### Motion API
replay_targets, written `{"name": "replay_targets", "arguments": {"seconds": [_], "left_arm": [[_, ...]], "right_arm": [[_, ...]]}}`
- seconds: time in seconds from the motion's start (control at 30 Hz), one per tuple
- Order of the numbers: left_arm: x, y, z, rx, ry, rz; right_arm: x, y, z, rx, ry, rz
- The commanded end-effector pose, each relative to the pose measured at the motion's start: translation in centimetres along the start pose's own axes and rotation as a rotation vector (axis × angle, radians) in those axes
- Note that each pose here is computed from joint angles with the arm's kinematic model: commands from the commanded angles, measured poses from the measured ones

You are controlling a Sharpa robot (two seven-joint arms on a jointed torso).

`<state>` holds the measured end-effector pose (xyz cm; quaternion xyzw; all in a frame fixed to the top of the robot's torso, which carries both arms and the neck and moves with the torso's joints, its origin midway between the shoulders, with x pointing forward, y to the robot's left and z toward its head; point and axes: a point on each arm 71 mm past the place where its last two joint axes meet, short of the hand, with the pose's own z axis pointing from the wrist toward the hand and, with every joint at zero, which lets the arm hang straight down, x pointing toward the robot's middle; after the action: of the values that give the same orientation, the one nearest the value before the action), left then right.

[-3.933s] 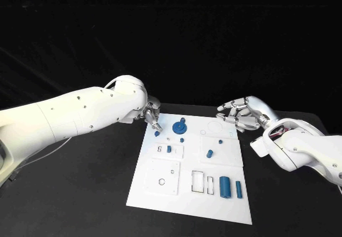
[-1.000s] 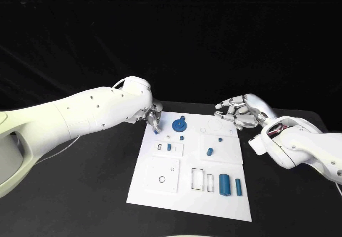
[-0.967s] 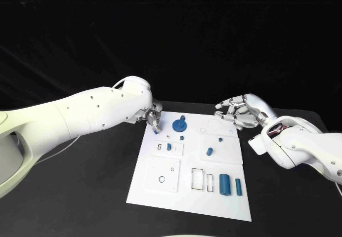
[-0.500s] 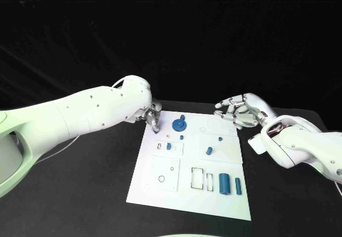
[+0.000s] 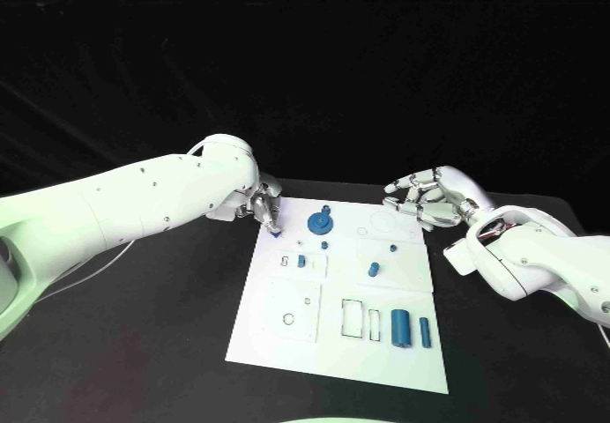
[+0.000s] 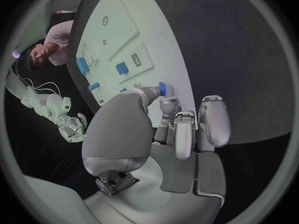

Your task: Assemble the parts on the task board

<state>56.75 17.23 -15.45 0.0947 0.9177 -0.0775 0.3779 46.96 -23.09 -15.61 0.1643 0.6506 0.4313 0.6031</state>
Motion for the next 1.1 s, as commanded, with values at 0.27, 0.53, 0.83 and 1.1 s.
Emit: {"name": "replay_targets", "arguments": {"seconds": [0.27,0.53,0.83,1.1], "left_arm": [[0.76,0.65,-1.61,0.086,-0.052,-0.354],[2.26,1.13,-3.09,0.070,-0.084,-0.524],[4.18,1.57,-3.85,0.004,-0.108,-0.539],[5.84,1.21,-3.80,-0.019,-0.160,-0.482]], "right_arm": [[0.0,0.0,-0.1,-0.007,0.011,-0.001],[-0.2,-0.1,-0.2,-0.003,0.008,-0.003],[-0.2,-0.1,-0.3,-0.003,0.005,-0.004],[-0.3,-0.1,-0.3,-0.003,0.005,-0.004]]}}
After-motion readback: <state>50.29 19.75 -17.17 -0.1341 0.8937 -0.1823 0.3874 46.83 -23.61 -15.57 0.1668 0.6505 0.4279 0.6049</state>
